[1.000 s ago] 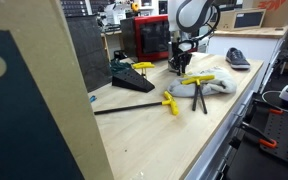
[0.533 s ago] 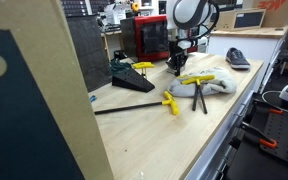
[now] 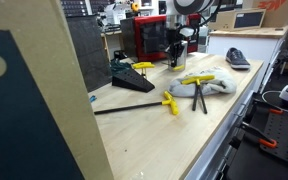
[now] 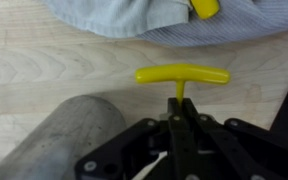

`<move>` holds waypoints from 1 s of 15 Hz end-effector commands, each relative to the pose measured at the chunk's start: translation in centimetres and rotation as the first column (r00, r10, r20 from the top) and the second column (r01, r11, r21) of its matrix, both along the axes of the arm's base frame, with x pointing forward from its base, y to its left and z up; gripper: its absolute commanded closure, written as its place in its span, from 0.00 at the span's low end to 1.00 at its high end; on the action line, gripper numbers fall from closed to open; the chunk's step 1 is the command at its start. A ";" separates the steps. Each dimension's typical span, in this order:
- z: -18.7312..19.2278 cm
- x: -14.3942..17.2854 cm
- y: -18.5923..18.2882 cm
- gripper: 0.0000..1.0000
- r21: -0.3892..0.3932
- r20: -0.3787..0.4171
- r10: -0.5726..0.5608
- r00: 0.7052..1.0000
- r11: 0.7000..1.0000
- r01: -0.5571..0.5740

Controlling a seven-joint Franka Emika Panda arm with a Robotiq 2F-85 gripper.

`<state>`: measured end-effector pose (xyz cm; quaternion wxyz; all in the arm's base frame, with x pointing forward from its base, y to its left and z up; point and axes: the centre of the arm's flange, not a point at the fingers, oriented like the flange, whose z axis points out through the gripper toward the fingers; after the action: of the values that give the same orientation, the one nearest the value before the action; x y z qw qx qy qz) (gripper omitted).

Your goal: Remove one wrench from the black stand and put it on the towel.

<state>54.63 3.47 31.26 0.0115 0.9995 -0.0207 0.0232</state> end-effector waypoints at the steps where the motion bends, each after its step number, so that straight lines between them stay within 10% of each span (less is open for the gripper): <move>1: 3.4 -1.4 2.4 0.98 0.005 -0.008 0.205 0.979 0.979 -0.205; 7: 7.1 -3.9 7.1 0.98 -0.018 -0.041 0.529 0.848 0.848 -0.530; 15: 9.3 -6.9 8.2 0.98 -0.038 -0.100 0.840 0.534 0.533 -0.845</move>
<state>49.48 11.97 40.28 0.0322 0.9164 0.3989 -0.0017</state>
